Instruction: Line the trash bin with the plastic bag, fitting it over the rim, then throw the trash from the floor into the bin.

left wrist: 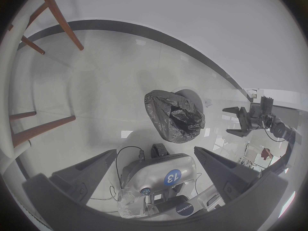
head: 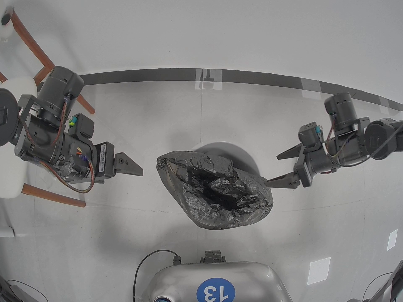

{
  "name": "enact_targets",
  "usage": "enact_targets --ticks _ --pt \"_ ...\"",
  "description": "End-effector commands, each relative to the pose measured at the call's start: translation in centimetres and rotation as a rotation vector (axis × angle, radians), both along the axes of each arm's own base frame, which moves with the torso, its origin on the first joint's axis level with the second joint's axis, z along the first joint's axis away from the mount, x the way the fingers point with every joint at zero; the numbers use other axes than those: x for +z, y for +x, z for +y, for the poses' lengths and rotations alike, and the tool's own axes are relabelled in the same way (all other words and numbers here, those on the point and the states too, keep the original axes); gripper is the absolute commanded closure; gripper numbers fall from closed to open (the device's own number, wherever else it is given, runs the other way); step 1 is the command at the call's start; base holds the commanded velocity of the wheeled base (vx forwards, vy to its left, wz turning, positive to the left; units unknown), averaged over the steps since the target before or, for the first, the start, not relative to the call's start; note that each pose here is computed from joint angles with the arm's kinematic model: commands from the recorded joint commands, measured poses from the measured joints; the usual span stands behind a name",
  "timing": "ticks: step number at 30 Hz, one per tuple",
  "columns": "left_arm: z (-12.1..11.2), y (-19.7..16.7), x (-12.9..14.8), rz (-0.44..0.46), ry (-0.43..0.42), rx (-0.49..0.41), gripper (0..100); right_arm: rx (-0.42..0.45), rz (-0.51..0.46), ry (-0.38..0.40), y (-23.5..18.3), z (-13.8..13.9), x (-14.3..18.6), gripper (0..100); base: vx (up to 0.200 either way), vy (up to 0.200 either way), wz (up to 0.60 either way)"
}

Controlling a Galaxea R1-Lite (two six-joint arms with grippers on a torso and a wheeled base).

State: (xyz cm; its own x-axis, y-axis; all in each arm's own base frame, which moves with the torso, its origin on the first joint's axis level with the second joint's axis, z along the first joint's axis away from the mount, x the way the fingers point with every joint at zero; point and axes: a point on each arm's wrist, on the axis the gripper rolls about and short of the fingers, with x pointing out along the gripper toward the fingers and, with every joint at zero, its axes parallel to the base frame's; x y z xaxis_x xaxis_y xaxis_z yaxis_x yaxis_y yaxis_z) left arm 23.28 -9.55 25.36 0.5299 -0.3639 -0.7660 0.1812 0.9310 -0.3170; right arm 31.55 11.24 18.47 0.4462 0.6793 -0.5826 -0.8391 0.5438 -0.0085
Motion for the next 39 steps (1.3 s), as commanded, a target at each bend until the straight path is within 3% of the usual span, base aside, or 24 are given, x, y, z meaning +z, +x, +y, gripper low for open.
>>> enact_targets --ticks 1,12,39 --pt "0.2 -0.3 0.2 -0.012 -0.003 0.005 0 0.048 -0.031 -0.084 3.8 3.0 -2.7 0 0.000 0.000 0.00" --pt "0.8 -1.5 0.1 -0.011 -0.001 0.007 0 0.135 -0.057 -0.113 4.8 5.7 -4.0 0 0.000 0.000 0.00" --pt "1.9 -3.0 0.8 -0.052 -0.023 0.031 0 0.171 -0.027 -0.142 6.6 7.1 -6.2 0 0.000 0.000 0.00"
